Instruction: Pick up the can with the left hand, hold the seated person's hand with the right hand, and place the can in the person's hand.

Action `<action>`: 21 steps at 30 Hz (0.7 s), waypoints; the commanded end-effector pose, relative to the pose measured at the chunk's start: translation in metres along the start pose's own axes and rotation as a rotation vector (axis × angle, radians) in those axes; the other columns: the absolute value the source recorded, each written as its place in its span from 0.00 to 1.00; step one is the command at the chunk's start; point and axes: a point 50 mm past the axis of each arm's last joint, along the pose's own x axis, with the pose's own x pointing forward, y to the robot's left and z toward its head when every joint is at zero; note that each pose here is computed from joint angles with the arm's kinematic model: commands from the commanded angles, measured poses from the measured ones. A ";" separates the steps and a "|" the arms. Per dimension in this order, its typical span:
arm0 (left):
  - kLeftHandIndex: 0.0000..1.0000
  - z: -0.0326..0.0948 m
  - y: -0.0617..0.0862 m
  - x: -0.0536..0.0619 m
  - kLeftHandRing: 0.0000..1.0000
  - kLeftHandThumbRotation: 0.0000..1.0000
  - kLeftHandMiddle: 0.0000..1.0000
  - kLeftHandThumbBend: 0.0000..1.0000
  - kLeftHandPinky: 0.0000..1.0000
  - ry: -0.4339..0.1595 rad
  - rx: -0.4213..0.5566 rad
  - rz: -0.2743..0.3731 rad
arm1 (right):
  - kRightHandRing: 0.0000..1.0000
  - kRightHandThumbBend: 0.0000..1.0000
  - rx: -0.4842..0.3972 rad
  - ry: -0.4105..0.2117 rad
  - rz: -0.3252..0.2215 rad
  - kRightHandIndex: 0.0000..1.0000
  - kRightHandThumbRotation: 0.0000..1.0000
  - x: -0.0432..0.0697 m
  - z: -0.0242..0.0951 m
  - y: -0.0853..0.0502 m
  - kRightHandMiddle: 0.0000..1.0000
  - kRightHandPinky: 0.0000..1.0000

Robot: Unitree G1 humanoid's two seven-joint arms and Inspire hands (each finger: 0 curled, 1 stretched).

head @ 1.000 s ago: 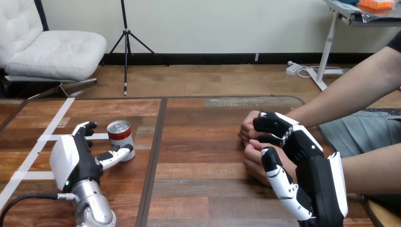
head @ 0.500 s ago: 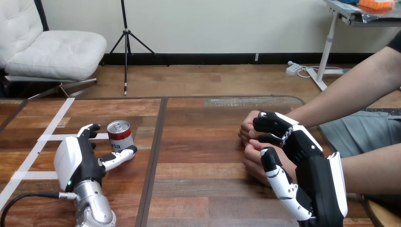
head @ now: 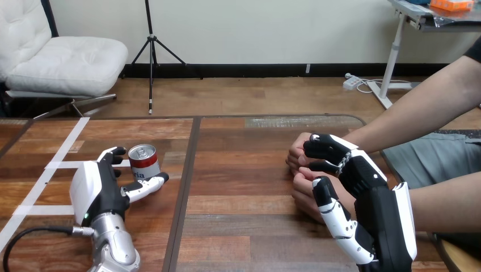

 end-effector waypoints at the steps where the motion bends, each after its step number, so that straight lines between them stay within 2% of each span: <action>1: 0.77 0.039 0.004 0.017 0.72 0.26 0.78 0.93 0.62 -0.106 -0.056 0.023 | 0.73 0.52 0.006 -0.080 -0.005 0.74 0.58 0.014 0.007 0.000 0.74 0.66; 21: 0.78 0.046 0.002 0.018 0.72 0.24 0.78 0.89 0.62 -0.121 -0.068 0.024 | 0.73 0.52 0.005 -0.077 -0.011 0.74 0.58 0.012 0.008 0.000 0.74 0.66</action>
